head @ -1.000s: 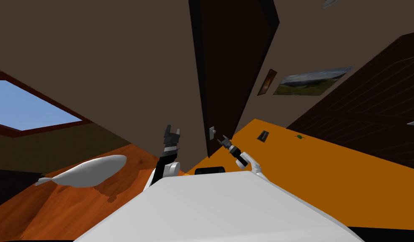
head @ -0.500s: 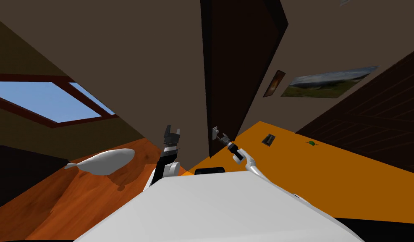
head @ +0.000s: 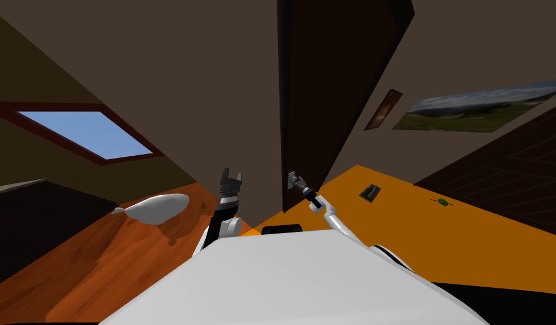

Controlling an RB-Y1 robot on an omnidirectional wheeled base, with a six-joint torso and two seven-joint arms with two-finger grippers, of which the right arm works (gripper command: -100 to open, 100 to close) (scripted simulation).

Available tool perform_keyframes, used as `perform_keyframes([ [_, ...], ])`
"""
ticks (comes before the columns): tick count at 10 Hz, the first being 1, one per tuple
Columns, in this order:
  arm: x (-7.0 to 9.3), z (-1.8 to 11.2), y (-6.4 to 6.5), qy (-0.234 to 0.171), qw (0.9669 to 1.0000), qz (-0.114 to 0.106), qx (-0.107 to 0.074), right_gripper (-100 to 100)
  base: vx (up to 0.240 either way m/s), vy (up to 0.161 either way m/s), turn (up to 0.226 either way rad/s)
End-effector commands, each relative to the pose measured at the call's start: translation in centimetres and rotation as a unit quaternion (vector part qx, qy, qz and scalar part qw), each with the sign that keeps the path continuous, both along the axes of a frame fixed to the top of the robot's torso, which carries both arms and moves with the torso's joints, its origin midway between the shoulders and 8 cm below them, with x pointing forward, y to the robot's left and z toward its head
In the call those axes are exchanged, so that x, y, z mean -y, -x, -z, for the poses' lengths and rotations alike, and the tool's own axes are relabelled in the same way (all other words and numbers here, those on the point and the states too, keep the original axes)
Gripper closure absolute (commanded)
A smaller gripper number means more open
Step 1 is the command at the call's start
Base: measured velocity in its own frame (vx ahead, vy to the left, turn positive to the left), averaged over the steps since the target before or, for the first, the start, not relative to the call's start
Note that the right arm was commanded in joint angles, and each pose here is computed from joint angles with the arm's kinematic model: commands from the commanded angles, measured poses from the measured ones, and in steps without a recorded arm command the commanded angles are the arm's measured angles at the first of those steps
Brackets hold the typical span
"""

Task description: Pull the door open

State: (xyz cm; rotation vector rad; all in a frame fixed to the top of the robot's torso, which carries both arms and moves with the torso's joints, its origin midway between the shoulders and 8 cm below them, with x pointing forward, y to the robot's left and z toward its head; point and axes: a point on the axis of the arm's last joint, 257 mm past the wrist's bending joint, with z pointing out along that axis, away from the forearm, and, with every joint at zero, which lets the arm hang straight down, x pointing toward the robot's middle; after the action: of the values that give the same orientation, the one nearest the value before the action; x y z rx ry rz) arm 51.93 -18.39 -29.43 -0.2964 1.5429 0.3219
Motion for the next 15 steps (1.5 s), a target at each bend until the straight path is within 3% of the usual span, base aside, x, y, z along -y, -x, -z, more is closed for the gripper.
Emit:
perform_keyframes([
  [1, 0.0, 0.19, -0.89, 0.0, 1.0, 0.006, -0.002, -100, 0.043, -0.009, 0.099],
  [3, -0.02, 0.1, -0.98, -0.001, 1.0, 0.007, -0.002, -100, 0.031, -0.004, 0.033],
  [4, -0.02, 0.1, -0.98, -0.001, 1.0, 0.007, -0.002, 100, 0.0, 0.0, 0.0],
  [9, -0.02, 0.1, -0.98, -0.001, 1.0, 0.007, -0.002, 100, -0.001, 0.001, 0.001],
  [12, 0.3, -0.05, -1.33, -0.05, 0.9985, 0.012, -0.018, 100, -0.07, -0.057, 0.127],
  [15, 0.61, -0.15, -1.6, -0.093, 0.9951, 0.017, -0.032, 100, -0.07, -0.051, 0.098],
])
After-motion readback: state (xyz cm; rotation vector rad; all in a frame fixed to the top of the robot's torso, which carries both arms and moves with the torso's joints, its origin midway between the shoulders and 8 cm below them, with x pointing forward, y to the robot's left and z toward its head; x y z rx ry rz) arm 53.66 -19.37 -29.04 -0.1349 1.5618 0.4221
